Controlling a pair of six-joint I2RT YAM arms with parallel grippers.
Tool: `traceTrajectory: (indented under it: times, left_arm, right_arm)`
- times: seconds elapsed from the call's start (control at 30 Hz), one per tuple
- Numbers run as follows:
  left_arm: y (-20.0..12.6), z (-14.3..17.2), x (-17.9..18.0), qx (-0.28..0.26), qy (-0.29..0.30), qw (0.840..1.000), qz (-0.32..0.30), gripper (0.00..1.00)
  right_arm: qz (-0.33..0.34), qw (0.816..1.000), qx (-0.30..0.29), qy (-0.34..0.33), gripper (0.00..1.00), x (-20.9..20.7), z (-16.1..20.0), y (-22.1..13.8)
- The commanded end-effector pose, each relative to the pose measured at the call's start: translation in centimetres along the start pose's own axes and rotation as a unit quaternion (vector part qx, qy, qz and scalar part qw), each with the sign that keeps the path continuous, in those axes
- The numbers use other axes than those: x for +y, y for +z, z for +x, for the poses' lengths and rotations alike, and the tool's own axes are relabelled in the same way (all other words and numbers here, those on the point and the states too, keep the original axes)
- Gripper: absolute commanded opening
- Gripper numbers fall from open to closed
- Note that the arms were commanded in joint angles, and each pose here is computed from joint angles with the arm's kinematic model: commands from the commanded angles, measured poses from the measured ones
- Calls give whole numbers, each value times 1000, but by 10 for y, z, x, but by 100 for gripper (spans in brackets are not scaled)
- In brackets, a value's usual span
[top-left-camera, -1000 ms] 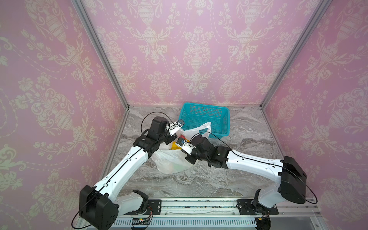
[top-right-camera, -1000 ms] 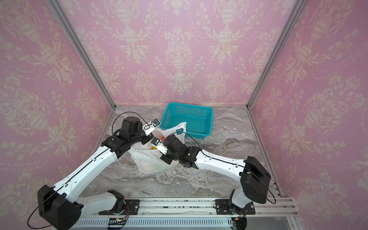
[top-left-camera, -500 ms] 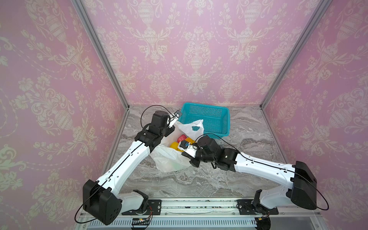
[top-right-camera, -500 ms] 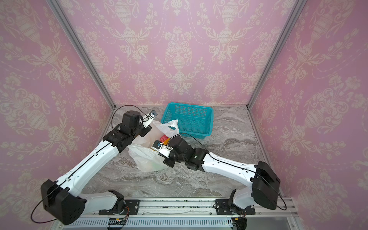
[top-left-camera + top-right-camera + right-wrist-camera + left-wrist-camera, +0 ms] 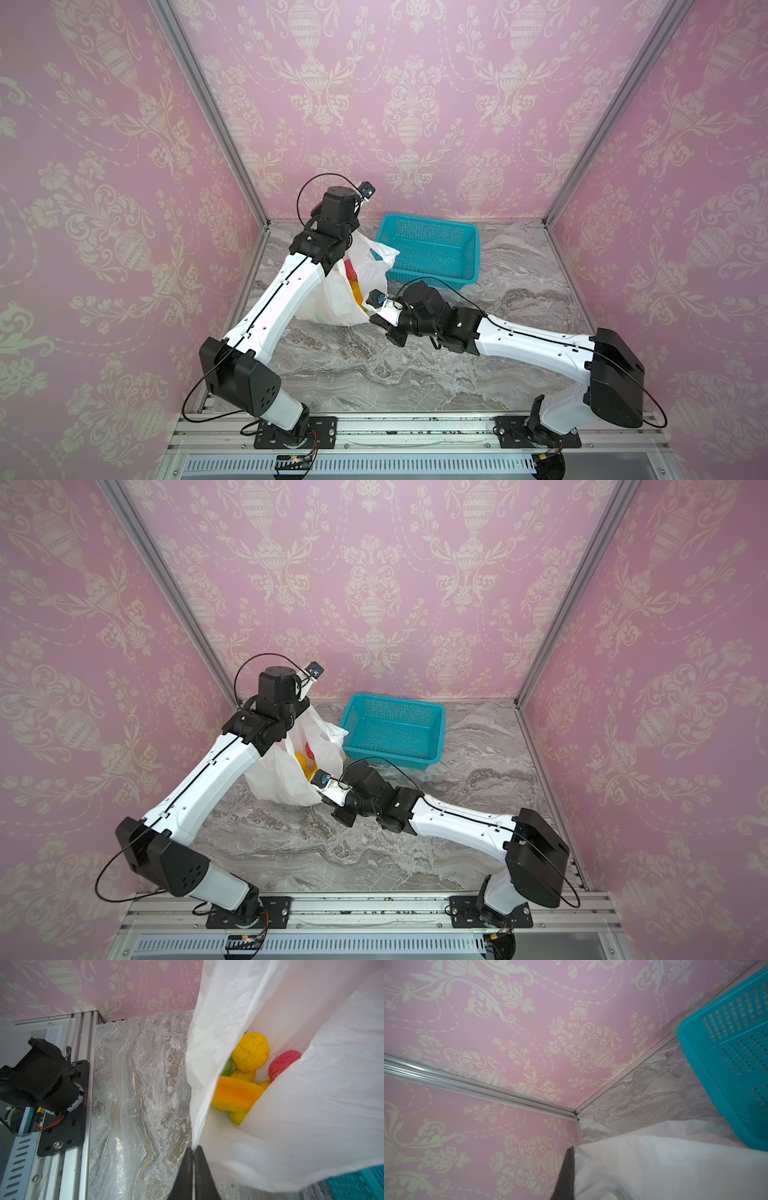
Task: Untie the knot of the plastic bag and take out the fruit
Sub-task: Open the plastic bag at the center of the table.
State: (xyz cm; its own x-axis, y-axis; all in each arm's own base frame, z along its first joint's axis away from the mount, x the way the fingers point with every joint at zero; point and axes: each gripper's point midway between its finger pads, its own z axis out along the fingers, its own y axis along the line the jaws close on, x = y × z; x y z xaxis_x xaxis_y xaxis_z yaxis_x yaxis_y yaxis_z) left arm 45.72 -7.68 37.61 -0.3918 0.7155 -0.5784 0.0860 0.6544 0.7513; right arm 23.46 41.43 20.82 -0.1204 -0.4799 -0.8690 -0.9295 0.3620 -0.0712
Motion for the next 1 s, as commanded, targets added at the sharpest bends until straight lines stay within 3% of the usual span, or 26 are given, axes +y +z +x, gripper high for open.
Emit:
traceTrajectory:
  times: [0.0,0.23,0.47,0.57,0.67,0.8,0.97]
  left_arm:
    - [-6,-1,35,9,-28,999,-40,0]
    - [-14,12,18,6,-92,996,-2,0]
    - [-44,34,-22,-9,-169,982,85,0]
    - [-55,46,-41,-20,-195,974,116,0]
    - [-66,50,-56,-40,-201,967,151,0]
    - [-73,52,-78,-60,-183,963,188,0]
    - [-80,49,-92,-79,-177,955,225,0]
  right_arm:
    - [25,999,-16,14,15,-11,-22,11]
    - [39,998,-18,38,40,-19,-25,19]
    - [61,995,-57,63,45,-28,-38,3]
    - [76,992,-60,76,47,-34,-28,-4]
    - [92,989,-73,90,58,-43,-27,-11]
    - [93,987,-76,105,57,-47,-27,-11]
    - [42,990,-86,102,51,-24,-40,-3]
